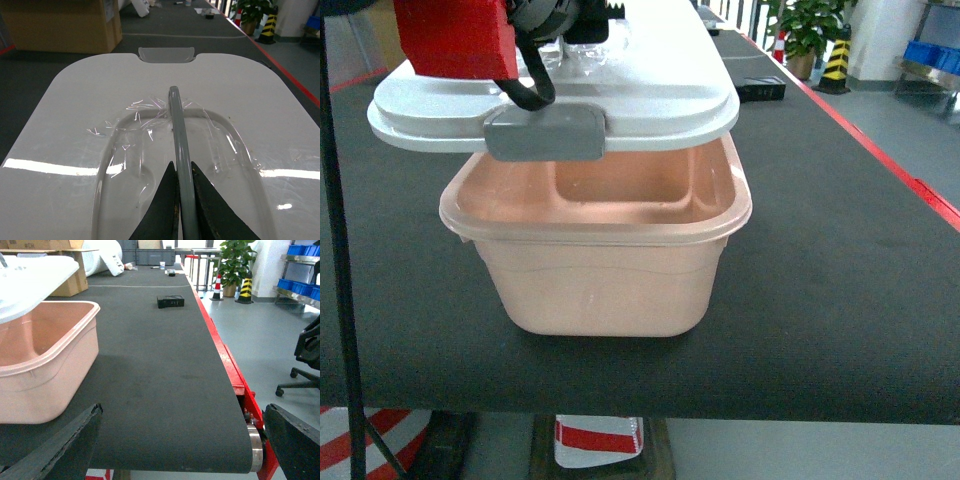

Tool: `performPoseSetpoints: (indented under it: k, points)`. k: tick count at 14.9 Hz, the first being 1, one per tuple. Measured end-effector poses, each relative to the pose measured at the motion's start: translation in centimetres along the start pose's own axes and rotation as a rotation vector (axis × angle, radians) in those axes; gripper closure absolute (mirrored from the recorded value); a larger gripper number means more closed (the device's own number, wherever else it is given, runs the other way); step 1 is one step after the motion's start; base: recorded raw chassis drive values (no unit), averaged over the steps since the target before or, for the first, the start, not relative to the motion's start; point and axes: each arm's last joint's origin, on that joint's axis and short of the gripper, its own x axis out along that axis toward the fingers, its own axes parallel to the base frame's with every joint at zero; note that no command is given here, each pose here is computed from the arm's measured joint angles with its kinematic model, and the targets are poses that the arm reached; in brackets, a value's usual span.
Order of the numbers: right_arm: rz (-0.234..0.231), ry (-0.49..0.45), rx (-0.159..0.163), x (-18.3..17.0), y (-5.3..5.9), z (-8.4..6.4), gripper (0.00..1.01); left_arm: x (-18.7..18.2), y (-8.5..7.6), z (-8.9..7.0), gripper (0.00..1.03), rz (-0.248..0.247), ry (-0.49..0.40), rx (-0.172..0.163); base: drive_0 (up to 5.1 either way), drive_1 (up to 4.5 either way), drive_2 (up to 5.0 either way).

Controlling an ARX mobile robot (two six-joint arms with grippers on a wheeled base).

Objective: Pick capacitor and pack into box

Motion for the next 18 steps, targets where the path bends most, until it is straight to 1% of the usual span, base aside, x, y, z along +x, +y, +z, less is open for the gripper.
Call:
performPoseSetpoints:
  k: [1,4,7,8,9,10,11,14,16,17,18]
  points:
    - [0.0,0.0,0.0,0.0,0.0,0.0,0.03,0.1,-0.1,-0.3,1.01,0.0,0.004,0.002,0.0,0.0,0.0]
    - [0.0,0.0,0.0,0.0,0.0,0.0,0.03,1.1,-1.0,-1.2,1.01,-0.01,0.017,-0.008,0.0,0.0,0.0]
    - [0.0,0.0,0.0,0.0,0.0,0.0,0.03,1.7,-1.8,-2.1,1.01,-0.018,0.042,0.0,0.0,0.0,0.0]
    - [0.0,0.0,0.0,0.0,0.0,0.0,0.03,2.2,-2.0,-2.6,1.01,-0.018,0.053,0.003,0.0,0.0,0.0]
    - [0.0,0.0,0.0,0.0,0.0,0.0,0.03,2.7,-2.3,-4.1,1.01,-0.015,0.089,0.01,0.0,0.0,0.0]
    - [0.0,0.0,0.0,0.0,0.0,0.0,0.03,2.8,-2.5,-5.0,1.01,-0.011,0.114,0.014,0.0,0.0,0.0]
    - [0.0,0.0,0.0,0.0,0.0,0.0,0.03,2.7,-2.8,-5.1,1.01,-0.015,0.118,0.017,0.0,0.0,0.0]
    - [0.0,0.0,0.0,0.0,0.0,0.0,0.03,2.4,-2.4,-5.1,1.01,-0.005,0.121,0.019,0.0,0.0,0.0]
    - [0.0,0.0,0.0,0.0,0.0,0.0,0.03,2.3,-2.0,-5.0,0.82,-0.001,0.11,0.012,0.0,0.0,0.0]
    - [0.0,0.0,0.0,0.0,0.0,0.0,0.03,2.2,-2.0,-5.0,0.81,-0.002,0.108,0.011,0.0,0.0,0.0]
    - [0.0,0.0,0.0,0.0,0.0,0.0,0.03,2.1,-1.9,-4.9,0.75,-0.003,0.106,0.01,0.0,0.0,0.0]
